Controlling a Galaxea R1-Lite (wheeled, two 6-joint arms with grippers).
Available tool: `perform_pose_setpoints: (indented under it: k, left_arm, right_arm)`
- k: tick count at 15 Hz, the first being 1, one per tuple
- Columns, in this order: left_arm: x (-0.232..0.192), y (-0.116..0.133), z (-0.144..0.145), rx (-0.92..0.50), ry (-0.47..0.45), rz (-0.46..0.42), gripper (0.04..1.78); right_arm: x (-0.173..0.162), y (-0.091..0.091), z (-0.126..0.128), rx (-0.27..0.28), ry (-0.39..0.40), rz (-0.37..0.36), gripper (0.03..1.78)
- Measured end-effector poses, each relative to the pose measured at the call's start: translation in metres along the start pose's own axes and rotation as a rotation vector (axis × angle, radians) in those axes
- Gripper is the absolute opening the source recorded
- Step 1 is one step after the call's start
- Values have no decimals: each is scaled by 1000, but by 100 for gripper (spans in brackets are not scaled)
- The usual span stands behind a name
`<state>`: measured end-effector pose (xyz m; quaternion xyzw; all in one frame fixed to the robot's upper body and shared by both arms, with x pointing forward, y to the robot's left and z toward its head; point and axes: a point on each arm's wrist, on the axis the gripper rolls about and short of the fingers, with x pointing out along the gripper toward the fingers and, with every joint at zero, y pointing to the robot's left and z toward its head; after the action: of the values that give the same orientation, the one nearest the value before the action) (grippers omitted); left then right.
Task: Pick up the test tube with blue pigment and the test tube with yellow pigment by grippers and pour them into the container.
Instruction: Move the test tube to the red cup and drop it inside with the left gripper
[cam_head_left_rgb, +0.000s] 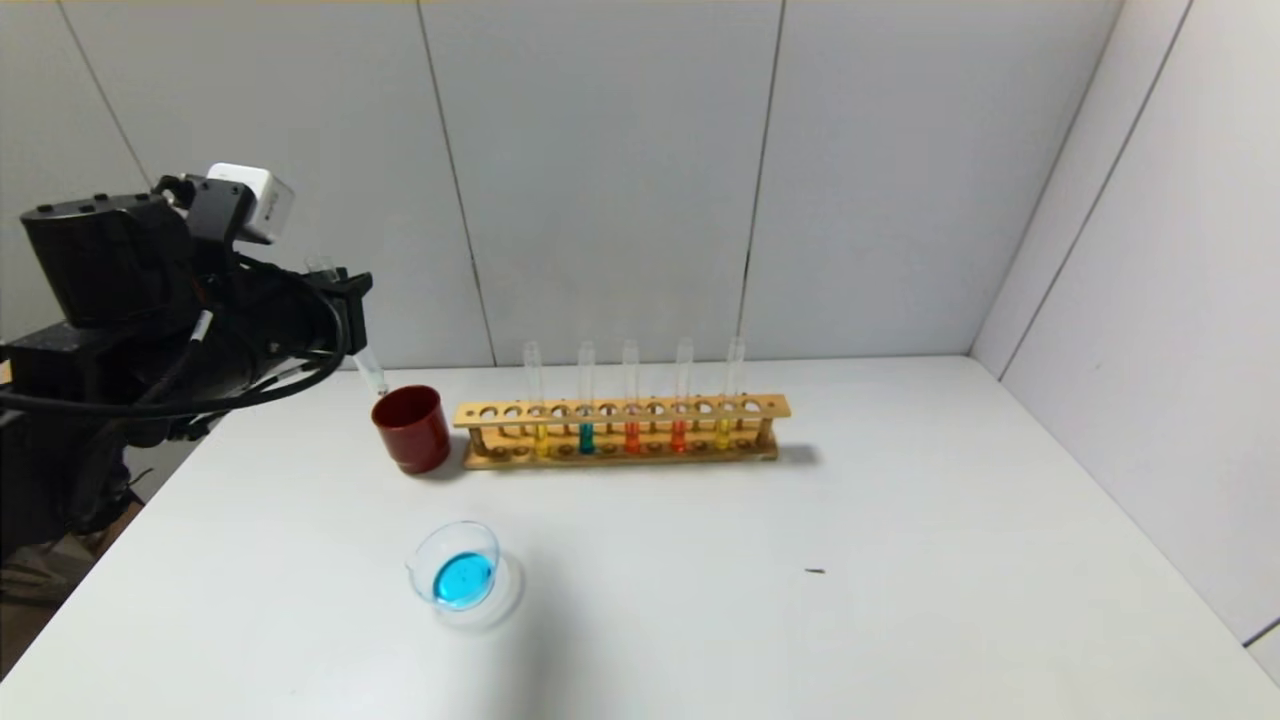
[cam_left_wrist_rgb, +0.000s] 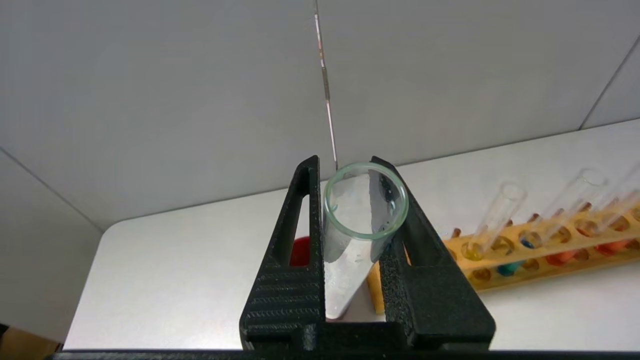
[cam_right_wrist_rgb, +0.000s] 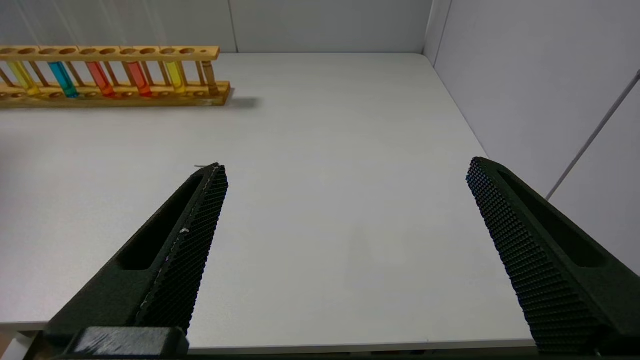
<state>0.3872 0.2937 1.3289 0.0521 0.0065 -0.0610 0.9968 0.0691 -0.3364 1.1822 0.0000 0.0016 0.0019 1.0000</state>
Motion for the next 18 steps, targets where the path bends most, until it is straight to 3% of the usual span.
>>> perform_pose_setpoints:
  k: [8, 18]
  left_arm:
    - [62, 24, -45, -4, 33, -5, 35]
    - [104, 23, -110, -11, 111, -25, 35]
  right_arm:
    - [0, 0, 0, 0, 0, 0, 175]
    - [0, 0, 0, 0, 0, 0, 175]
